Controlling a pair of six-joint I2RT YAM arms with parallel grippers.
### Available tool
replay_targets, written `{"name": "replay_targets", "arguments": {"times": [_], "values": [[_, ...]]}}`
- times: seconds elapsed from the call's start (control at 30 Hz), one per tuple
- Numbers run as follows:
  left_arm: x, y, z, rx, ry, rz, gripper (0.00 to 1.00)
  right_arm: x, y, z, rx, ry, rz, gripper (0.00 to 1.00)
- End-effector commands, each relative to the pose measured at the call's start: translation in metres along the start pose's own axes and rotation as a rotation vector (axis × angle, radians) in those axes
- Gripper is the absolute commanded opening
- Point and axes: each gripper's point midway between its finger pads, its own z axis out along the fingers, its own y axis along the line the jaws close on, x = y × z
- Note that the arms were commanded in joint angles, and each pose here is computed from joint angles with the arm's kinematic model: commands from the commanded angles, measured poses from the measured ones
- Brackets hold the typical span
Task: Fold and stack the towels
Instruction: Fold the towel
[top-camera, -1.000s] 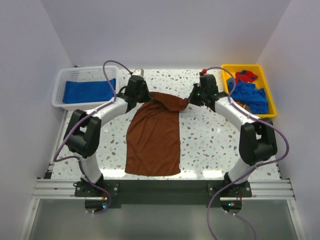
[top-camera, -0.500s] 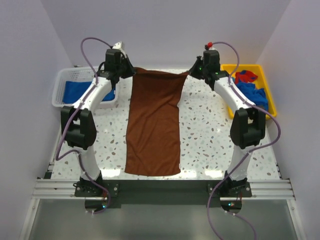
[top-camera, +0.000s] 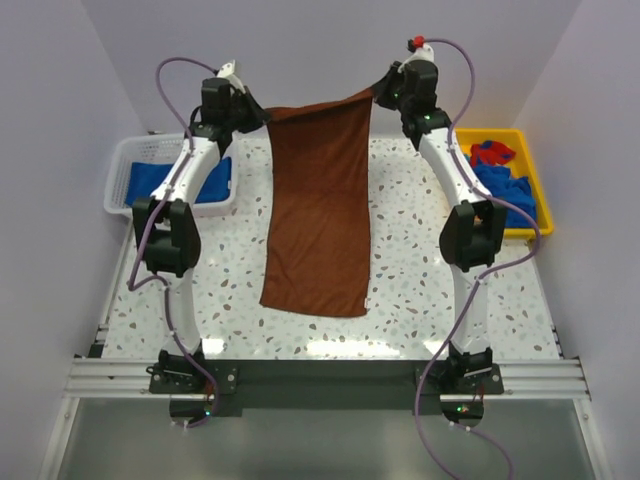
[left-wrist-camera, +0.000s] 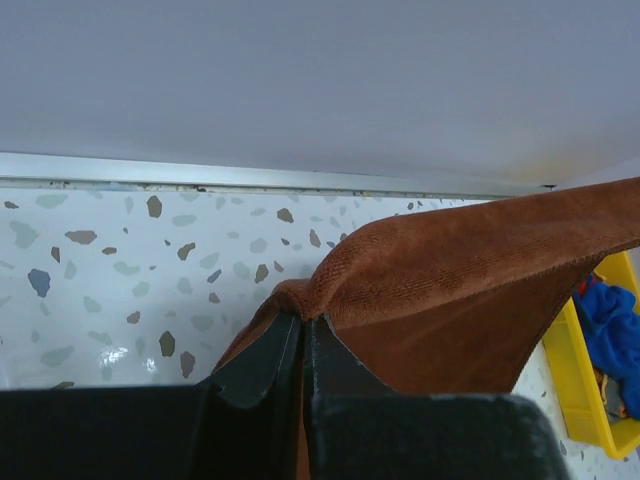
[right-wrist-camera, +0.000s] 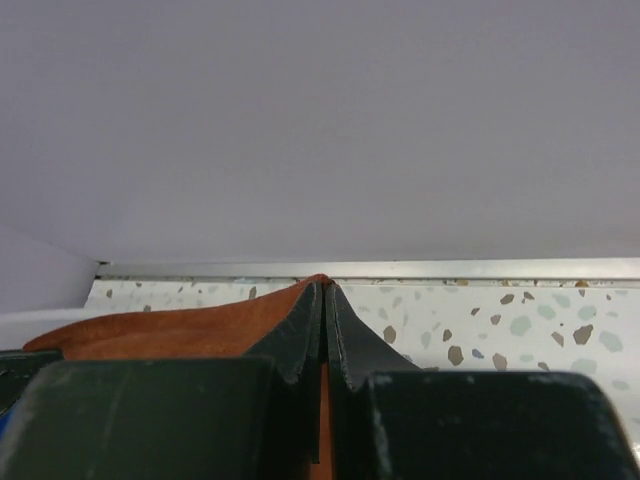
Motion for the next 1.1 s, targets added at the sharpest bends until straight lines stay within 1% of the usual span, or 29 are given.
{"name": "replay_targets", "arguments": {"times": [0.0,0.1,0.17,0.2,0.23,0.27,0.3,0.33,0.37,0.4,0.43,0.47,0.53,0.57,0.6,0.63,0.7,0.73,0.77,0.83,0.87,0.97,1.0,1.03,1.07], "values": [[-0.028,-0.007,-0.006,0.055,-0.057,0.027,0.0,-0.033,0.01,-0.004,-0.029,-0.083,-0.05,0.0],[-0.011,-0.005,-0.012,0.06,-0.001,0.012,0.0,-0.013,0.007,-0.016,-0.022,-0.018,-0.016,0.0],[0.011,0.001,-0.017,0.047,0.06,-0.019,0.0,-0.001,0.004,-0.026,-0.015,0.027,0.005,0.0],[0.013,-0.003,-0.026,0.049,0.076,-0.027,0.0,0.01,0.001,-0.038,0.005,0.073,0.017,0.0],[0.029,0.003,-0.03,0.04,0.117,-0.041,0.0,0.018,0.0,-0.044,0.009,0.104,0.043,0.0],[0.035,0.002,-0.035,0.041,0.137,-0.048,0.0,0.025,-0.001,-0.052,0.015,0.131,0.055,0.0],[0.039,0.0,-0.045,0.033,0.158,-0.057,0.0,0.039,-0.006,-0.065,0.038,0.185,0.068,0.0],[0.052,0.005,-0.05,0.017,0.193,-0.063,0.0,0.044,-0.008,-0.074,0.052,0.207,0.084,0.0],[0.052,0.002,-0.059,0.016,0.197,-0.06,0.0,0.065,-0.017,-0.083,0.082,0.262,0.099,0.0],[0.061,0.005,-0.066,-0.002,0.228,-0.071,0.0,0.061,-0.012,-0.098,0.079,0.27,0.108,0.0],[0.076,0.011,-0.072,-0.021,0.264,-0.079,0.0,0.067,-0.013,-0.106,0.084,0.292,0.113,0.0],[0.076,0.009,-0.081,-0.024,0.269,-0.075,0.0,0.087,-0.022,-0.116,0.112,0.341,0.125,0.0],[0.099,0.018,-0.095,-0.062,0.328,-0.091,0.0,0.088,-0.017,-0.139,0.111,0.364,0.131,0.0],[0.101,0.017,-0.105,-0.07,0.33,-0.091,0.0,0.104,-0.022,-0.148,0.126,0.406,0.136,0.0],[0.118,0.024,-0.111,-0.089,0.364,-0.104,0.0,0.115,-0.021,-0.157,0.128,0.442,0.132,0.0],[0.123,0.025,-0.116,-0.094,0.375,-0.11,0.0,0.117,-0.018,-0.169,0.123,0.456,0.132,0.0],[0.133,0.02,-0.13,-0.079,0.398,-0.12,0.0,0.149,-0.019,-0.188,0.134,0.552,0.128,0.0],[0.148,0.025,-0.136,-0.092,0.431,-0.131,0.0,0.157,-0.019,-0.196,0.138,0.575,0.126,0.0],[0.15,0.024,-0.144,-0.092,0.436,-0.13,0.0,0.169,-0.019,-0.208,0.141,0.605,0.125,0.0],[0.165,0.028,-0.155,-0.102,0.462,-0.132,0.0,0.181,-0.016,-0.223,0.143,0.633,0.119,0.0],[0.163,0.025,-0.161,-0.1,0.453,-0.123,0.0,0.188,-0.015,-0.234,0.144,0.642,0.115,0.0],[0.177,0.03,-0.176,-0.122,0.484,-0.118,0.0,0.2,-0.012,-0.254,0.15,0.652,0.107,0.0],[0.182,0.029,-0.182,-0.122,0.491,-0.118,0.0,0.207,-0.017,-0.259,0.174,0.66,0.106,0.0],[0.19,0.03,-0.183,-0.122,0.509,-0.122,0.0,0.203,-0.016,-0.26,0.171,0.648,0.106,0.0],[0.192,0.028,-0.187,-0.119,0.511,-0.121,0.0,0.208,-0.019,-0.265,0.178,0.656,0.105,0.0]]}}
